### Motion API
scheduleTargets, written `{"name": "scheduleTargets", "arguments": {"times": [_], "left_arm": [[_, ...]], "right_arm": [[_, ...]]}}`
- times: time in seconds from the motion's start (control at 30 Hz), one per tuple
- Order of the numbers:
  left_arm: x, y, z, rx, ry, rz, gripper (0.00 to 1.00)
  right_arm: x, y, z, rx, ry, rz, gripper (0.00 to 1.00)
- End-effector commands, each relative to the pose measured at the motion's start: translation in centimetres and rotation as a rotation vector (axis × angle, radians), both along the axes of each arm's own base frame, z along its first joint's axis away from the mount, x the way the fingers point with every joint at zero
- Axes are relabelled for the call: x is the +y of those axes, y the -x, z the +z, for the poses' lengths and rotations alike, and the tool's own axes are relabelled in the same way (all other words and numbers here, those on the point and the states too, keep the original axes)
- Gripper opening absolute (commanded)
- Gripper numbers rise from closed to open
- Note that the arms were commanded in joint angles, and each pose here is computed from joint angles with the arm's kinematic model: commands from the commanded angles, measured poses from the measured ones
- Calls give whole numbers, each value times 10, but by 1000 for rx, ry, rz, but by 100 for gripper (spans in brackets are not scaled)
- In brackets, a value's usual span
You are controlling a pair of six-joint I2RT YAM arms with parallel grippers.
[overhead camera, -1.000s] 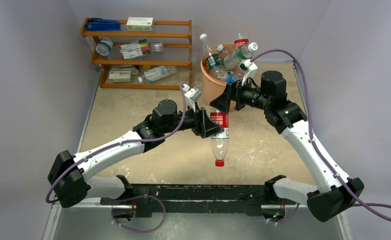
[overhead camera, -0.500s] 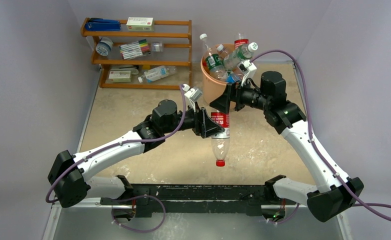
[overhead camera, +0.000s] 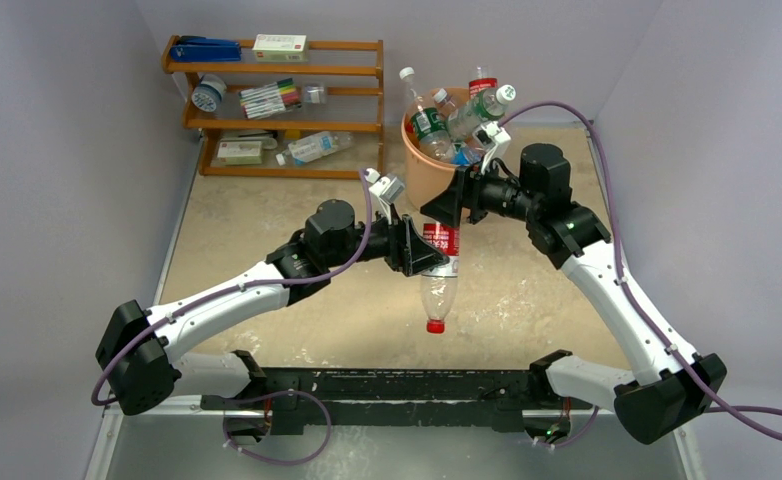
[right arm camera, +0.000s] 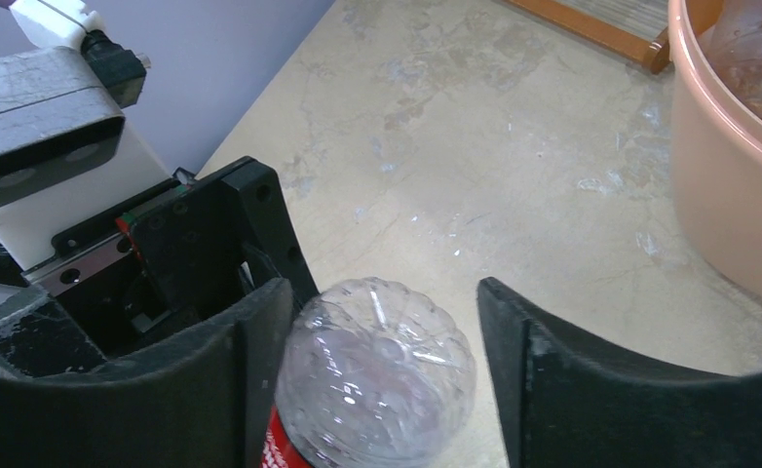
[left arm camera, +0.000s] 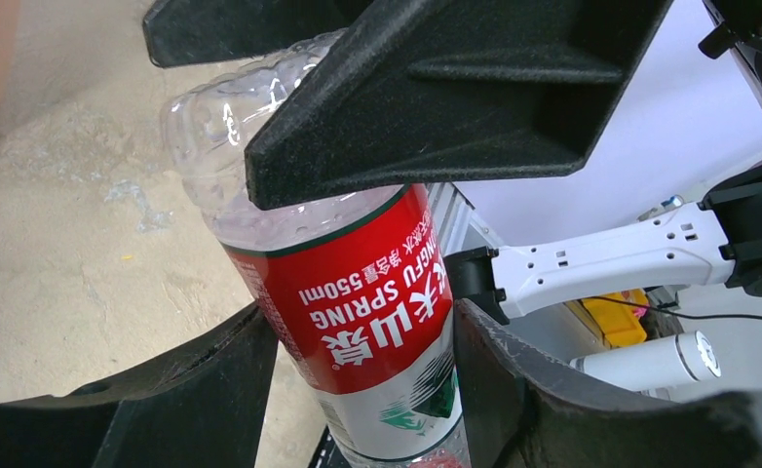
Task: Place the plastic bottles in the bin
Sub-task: Pick up the plastic bottle at the center of the board.
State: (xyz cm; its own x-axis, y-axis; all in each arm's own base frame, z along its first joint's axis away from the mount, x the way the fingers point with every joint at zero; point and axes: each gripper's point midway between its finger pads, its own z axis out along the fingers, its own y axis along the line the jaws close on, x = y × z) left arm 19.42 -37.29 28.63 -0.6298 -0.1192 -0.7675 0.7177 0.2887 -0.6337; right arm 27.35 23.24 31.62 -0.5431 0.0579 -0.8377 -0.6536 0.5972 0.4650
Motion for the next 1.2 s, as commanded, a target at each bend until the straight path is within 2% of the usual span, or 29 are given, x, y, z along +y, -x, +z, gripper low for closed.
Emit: {"name": "scheduleTargets", "arguments": {"times": [0.0, 0.13, 0.17, 0.27, 0.3, 0.33, 0.6, 0.7, 0.87, 1.0, 1.17], "left_arm": [[-2, -2, 40, -87, 103, 15, 62], [-1, -8, 35, -81, 89, 45, 62], [-1, -9, 34, -84, 87, 52, 62], [1, -10, 33, -88, 90, 64, 61], [1, -11, 34, -91, 93, 68, 61], [2, -11, 35, -93, 95, 72, 61], [5, -12, 32, -105, 85, 87, 60], [6, -12, 29, -106, 84, 91, 60], [6, -14, 19, -87, 60, 99, 61], [7, -18, 11, -64, 24, 123, 65], [18, -23, 10, -51, -17, 183, 74]], "right_arm": [[3, 4, 4, -26, -10, 31, 61], [2, 5, 9, -38, -15, 21, 51], [1, 4, 9, -39, -14, 14, 54], [-1, 3, 7, -34, -6, 3, 82], [-1, 2, 5, -28, -2, -1, 90], [-1, 1, 2, -23, 4, -6, 94], [6, 14, -10, 54, -30, 55, 100], [10, 17, -9, 56, -48, 79, 93], [10, 19, 2, 28, -72, 81, 64], [6, 16, 13, -4, -74, 48, 58], [-12, -1, 31, -74, -18, -84, 57]]}}
